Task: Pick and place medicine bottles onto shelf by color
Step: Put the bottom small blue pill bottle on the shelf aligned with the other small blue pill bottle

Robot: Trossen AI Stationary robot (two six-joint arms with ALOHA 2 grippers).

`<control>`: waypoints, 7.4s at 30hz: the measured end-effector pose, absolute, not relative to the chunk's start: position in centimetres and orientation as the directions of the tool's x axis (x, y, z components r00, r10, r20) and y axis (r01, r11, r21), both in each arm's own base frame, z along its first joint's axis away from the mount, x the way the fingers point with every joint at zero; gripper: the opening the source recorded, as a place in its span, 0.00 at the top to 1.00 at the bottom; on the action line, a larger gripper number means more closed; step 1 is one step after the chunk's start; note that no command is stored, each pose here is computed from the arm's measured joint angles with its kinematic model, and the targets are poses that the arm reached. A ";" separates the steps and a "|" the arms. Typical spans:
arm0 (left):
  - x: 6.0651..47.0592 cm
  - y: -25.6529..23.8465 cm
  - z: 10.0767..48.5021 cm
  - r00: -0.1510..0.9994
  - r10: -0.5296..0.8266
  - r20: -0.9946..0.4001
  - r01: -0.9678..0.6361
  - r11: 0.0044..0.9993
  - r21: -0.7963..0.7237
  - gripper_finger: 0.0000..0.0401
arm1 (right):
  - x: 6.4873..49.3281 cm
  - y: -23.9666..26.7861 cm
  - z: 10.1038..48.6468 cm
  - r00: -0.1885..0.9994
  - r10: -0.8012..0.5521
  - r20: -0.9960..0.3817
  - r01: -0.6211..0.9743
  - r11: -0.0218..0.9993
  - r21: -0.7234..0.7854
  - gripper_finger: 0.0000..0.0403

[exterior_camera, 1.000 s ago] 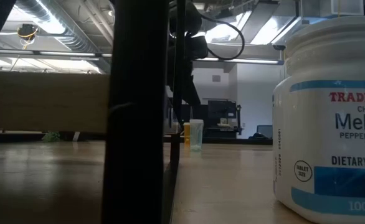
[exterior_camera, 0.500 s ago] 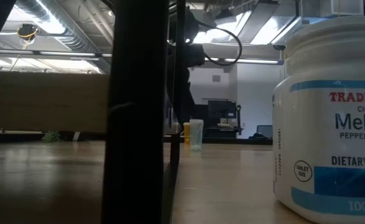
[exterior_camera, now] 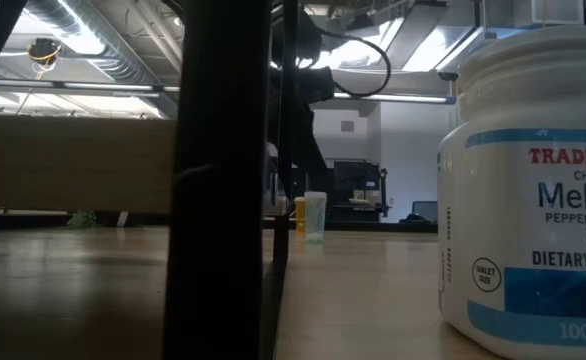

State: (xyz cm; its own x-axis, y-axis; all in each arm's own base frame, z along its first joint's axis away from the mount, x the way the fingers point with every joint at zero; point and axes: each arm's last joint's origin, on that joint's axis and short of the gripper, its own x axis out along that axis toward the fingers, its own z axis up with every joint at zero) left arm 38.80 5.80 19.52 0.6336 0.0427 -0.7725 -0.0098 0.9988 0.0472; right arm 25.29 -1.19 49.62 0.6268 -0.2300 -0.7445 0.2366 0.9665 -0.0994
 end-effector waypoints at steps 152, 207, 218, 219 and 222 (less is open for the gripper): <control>26.8 -20.5 24.2 0.543 -0.019 -0.839 0.020 1.000 -0.009 0.77 | 25.9 1.0 50.6 0.631 0.510 -0.584 -0.560 0.821 0.112 0.54; 27.1 -21.1 22.4 0.513 0.021 -0.858 -0.060 0.998 -0.011 0.77 | 25.9 0.9 50.6 0.634 0.503 -0.587 -0.554 0.825 0.107 0.54; 27.1 -21.0 22.4 0.514 0.039 -0.857 -0.059 0.998 0.010 0.76 | 25.9 0.9 50.6 0.634 0.502 -0.587 -0.554 0.825 0.107 0.54; 27.1 -21.0 22.4 0.515 0.042 -0.856 -0.056 0.998 0.015 0.75 | 25.9 0.9 50.6 0.634 0.503 -0.587 -0.554 0.825 0.107 0.54; 27.0 -21.1 22.4 0.516 0.048 -0.855 -0.041 0.999 0.031 0.72 | 25.9 0.9 50.6 0.634 0.502 -0.588 -0.554 0.825 0.107 0.54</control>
State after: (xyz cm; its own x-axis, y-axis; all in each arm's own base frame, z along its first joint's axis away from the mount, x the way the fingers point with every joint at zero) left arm 27.01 -21.06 22.41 0.5162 0.0478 -0.8552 -0.0409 0.9987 0.0311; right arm 25.90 0.93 50.57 0.6344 0.5023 -0.5875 -0.5542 0.8254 0.1072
